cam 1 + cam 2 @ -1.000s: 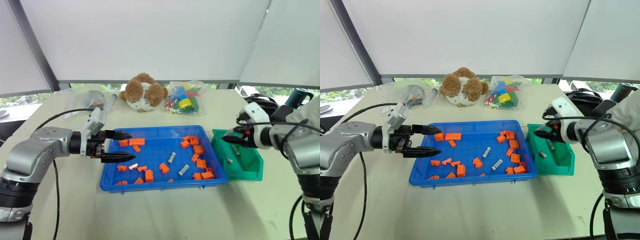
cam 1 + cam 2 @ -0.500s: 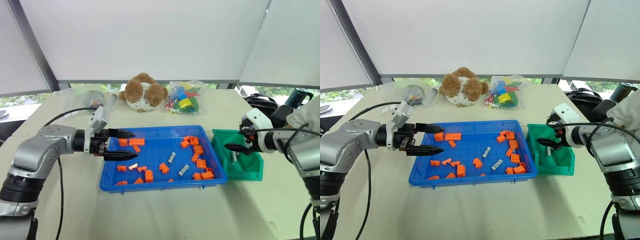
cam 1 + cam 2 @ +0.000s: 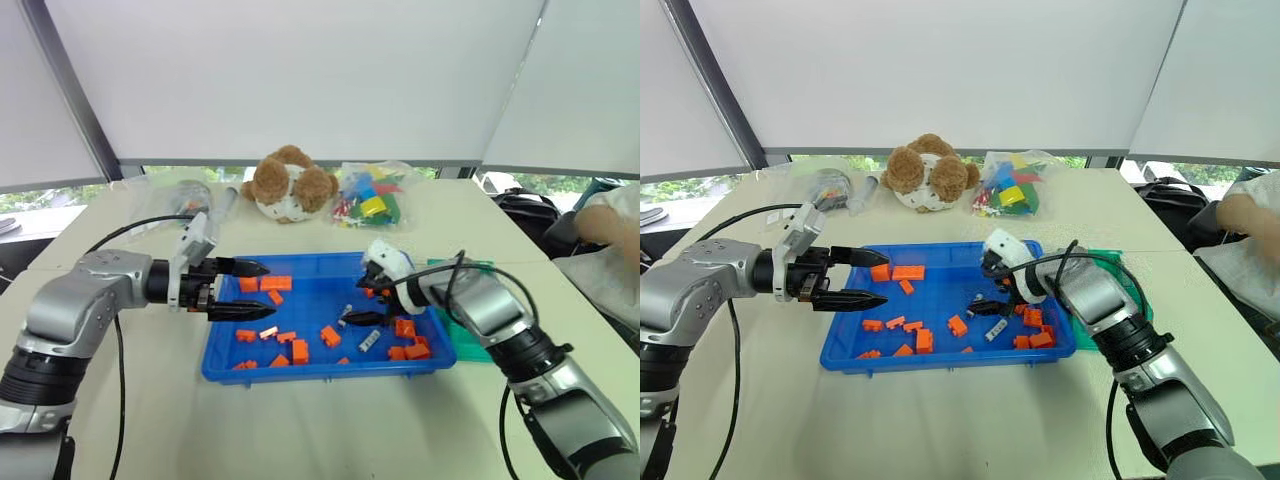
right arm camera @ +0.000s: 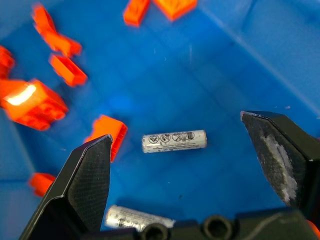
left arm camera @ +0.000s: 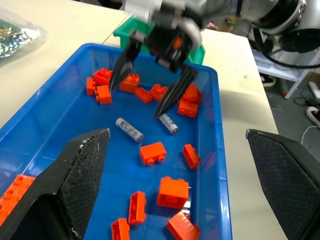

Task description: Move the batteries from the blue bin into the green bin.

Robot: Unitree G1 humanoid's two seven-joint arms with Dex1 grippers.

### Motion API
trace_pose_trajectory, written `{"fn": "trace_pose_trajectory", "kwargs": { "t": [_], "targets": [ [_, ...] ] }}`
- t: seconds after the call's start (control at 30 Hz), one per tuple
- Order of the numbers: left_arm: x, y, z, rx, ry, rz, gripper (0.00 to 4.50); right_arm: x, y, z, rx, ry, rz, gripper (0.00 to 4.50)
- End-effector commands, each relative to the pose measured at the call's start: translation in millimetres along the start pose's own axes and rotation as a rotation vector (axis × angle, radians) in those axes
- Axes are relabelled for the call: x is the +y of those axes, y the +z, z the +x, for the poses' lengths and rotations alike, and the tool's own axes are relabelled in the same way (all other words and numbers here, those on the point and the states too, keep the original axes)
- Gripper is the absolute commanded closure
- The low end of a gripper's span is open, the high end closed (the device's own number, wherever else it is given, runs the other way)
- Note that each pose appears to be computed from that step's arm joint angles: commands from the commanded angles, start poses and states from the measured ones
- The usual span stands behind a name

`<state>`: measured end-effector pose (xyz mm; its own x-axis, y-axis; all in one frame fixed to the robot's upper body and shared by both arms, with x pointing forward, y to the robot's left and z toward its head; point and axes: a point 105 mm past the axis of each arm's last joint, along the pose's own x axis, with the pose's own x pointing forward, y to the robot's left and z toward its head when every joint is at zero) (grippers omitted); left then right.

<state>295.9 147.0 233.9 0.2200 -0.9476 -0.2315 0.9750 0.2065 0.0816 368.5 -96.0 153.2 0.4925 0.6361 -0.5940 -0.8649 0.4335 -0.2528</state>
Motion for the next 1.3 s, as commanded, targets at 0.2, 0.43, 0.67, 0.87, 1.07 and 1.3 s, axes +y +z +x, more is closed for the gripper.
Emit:
{"fn": "trace_pose_trajectory", "kwargs": {
  "t": [0.2,0.43,0.67,0.87,1.07,1.3],
  "targets": [
    [-4,11,-7,-0.006,0.024,0.050,0.00,2,-4,16,0.019,-0.017,-0.020,0.01],
    [-4,11,-8,0.001,0.028,0.057,0.00,12,-8,29,0.031,0.016,0.038,0.01],
    [-5,11,-7,0.006,0.029,0.062,0.00,12,-11,36,0.047,-0.004,0.079,0.01],
    [-4,11,-7,0.010,0.032,0.064,0.00,10,-16,36,0.062,-0.022,0.081,1.88],
    [-4,10,-5,0.009,0.027,0.062,0.00,5,-3,18,0.019,-0.033,0.072,2.30],
    [-5,7,-2,0.002,0.012,0.055,0.00,-59,14,-104,-0.071,-0.365,0.066,2.30]
  ]
}}
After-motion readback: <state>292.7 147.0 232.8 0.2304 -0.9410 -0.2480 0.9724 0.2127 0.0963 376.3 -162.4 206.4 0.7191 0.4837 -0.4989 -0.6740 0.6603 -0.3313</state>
